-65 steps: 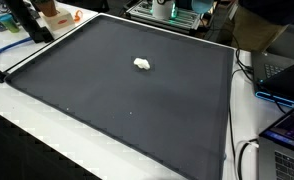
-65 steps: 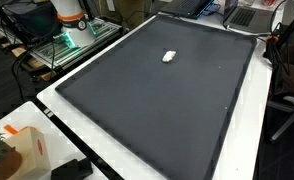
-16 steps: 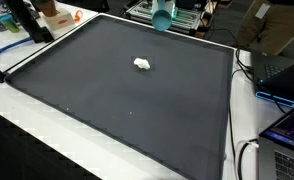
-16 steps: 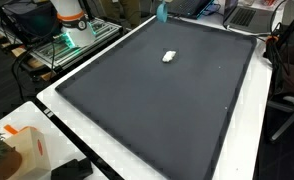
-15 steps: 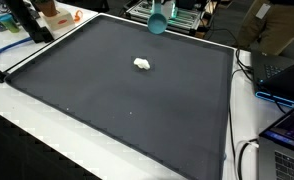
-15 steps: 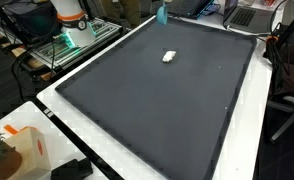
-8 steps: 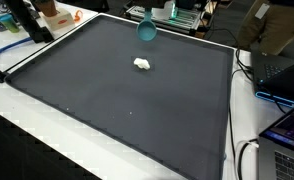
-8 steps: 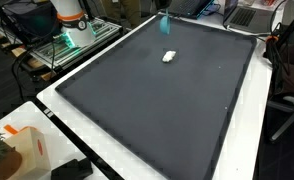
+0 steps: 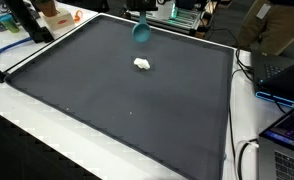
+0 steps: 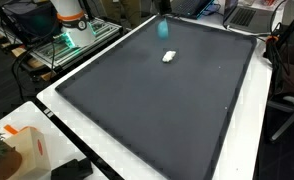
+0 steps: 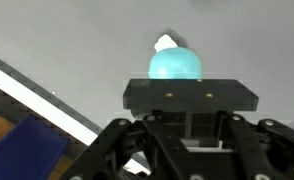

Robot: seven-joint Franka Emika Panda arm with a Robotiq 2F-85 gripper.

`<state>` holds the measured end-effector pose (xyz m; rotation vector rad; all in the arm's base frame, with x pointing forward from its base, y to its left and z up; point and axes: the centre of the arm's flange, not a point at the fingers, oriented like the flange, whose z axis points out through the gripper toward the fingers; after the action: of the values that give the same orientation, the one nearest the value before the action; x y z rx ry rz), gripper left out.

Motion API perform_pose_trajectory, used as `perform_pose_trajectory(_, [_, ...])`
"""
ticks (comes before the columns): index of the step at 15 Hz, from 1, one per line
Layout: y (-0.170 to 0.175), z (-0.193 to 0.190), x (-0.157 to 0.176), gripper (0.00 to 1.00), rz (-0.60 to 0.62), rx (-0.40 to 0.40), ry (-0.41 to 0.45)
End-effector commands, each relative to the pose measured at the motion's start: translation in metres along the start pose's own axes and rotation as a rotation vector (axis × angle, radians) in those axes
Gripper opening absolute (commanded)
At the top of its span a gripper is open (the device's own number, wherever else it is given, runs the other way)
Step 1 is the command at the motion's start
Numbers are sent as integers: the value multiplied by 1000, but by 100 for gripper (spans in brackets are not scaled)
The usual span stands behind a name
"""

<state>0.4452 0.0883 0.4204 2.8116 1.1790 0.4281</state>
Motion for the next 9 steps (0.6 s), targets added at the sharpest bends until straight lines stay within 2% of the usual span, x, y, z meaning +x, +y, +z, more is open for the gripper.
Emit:
perform_pose_trajectory(1, [14, -3, 4, 22, -165, 109, 27])
perform_pose_trajectory(2, [16, 3, 6, 22, -196, 151, 31])
perform_pose_trajectory(3, [6, -3, 4, 47, -130, 80, 33])
perform_pose_trajectory(5, [8, 1, 5, 47, -172, 115, 42])
perform_pose_trajectory(6, [9, 3, 6, 22, -180, 118, 41])
perform_pose_trajectory(9, [6, 31, 3, 22, -239, 110, -14])
